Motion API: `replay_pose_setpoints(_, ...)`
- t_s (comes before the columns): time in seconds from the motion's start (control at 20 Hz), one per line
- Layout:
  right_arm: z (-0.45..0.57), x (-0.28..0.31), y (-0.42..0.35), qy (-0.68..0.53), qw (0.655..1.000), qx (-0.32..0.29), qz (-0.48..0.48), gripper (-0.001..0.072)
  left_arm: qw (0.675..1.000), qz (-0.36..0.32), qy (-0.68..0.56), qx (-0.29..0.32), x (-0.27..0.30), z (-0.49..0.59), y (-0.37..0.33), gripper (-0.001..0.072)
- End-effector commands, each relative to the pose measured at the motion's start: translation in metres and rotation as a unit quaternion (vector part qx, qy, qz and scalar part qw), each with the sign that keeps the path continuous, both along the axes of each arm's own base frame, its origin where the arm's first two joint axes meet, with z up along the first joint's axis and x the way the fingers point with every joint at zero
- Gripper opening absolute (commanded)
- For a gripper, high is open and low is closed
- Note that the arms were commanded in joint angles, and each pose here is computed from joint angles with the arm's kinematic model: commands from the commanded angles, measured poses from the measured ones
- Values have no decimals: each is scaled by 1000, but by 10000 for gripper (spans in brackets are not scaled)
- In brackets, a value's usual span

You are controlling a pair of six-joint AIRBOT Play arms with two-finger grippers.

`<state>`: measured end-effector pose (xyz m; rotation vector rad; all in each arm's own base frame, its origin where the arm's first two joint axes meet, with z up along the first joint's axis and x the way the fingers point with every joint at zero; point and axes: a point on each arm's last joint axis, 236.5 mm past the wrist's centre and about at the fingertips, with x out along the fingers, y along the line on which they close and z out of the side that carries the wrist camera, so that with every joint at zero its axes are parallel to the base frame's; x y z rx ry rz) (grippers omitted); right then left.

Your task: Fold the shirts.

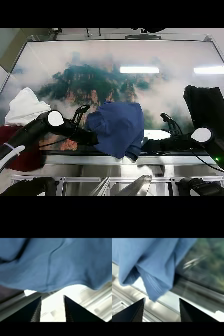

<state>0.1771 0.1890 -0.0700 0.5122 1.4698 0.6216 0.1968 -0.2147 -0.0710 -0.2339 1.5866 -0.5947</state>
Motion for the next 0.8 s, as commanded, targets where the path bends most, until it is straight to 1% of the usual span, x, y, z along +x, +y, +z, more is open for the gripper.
replay_pose_setpoints(0.0,-11,6,18,12,999,48,7,486,999,46,-19,8,2,-6,27,298)
replay_pose_setpoints(0.15,-23,8,21,36,998,52,-7,486,991,125,-40,10,14,-10,63,298)
replay_pose_setpoints(0.25,-30,10,19,39,998,46,-12,486,985,161,-67,9,25,-15,75,298)
replay_pose_setpoints(0.3,-29,12,22,31,998,53,-8,486,982,171,-79,-3,32,-14,72,298)
replay_pose_setpoints(0.4,-21,19,29,19,997,76,-17,486,980,173,-87,-33,41,-16,61,297)
replay_pose_setpoints(0.5,-15,25,33,13,995,92,-27,486,981,175,-65,-53,43,-26,50,297)
replay_pose_setpoints(0.75,-16,25,33,12,996,89,-27,486,985,154,-18,-76,56,-41,32,297)
